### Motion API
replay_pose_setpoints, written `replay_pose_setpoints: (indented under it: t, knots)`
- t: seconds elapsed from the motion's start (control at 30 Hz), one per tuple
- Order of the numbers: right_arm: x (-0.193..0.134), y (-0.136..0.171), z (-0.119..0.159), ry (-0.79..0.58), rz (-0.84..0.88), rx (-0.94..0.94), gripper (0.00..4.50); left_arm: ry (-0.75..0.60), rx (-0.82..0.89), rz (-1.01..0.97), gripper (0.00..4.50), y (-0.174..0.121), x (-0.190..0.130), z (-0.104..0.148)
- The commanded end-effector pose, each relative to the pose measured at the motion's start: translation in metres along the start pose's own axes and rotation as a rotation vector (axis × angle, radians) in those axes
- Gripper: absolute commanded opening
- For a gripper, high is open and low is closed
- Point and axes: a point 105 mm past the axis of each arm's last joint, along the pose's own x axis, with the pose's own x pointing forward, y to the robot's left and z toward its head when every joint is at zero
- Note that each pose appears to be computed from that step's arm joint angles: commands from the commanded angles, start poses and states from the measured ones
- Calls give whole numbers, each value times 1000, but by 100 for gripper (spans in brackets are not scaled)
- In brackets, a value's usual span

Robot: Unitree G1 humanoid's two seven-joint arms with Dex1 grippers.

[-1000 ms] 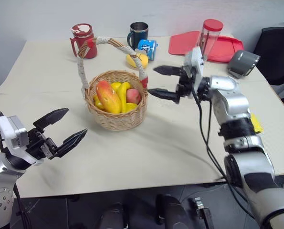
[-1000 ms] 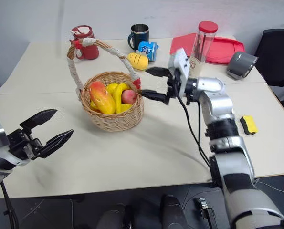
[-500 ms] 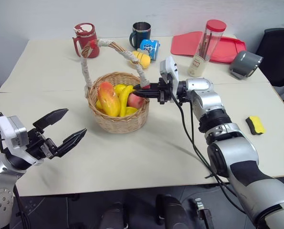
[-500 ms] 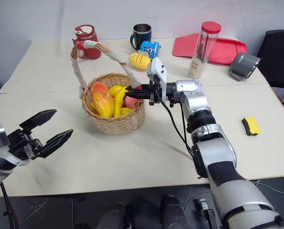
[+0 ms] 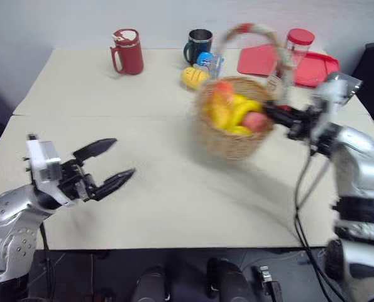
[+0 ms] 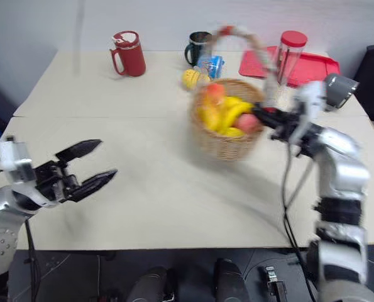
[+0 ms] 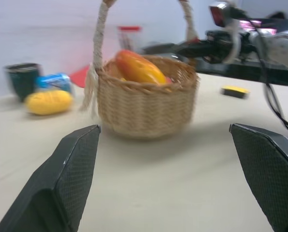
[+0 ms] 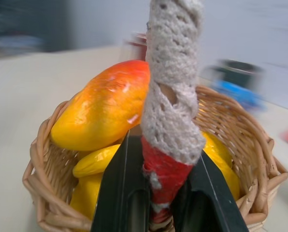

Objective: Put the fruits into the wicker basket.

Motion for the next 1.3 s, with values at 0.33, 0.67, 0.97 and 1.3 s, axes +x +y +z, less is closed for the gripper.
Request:
replay_pose_setpoints:
  t: [0.33,0.67,0.97,1.3]
  knots:
    - [-53,-53,-18,-11,-301,-6,54,15,-17,-168,450,2,18,-7]
    - [-82,-60,2,114,-213,-243,390,126,-17,-13,450,17,-28,-36]
    - [-132,29,-56,309,288,-164,435,360,4,230,450,12,-90,-83]
    - [-66,123,-109,104,624,-213,435,424,167,360,450,-8,-90,-94]
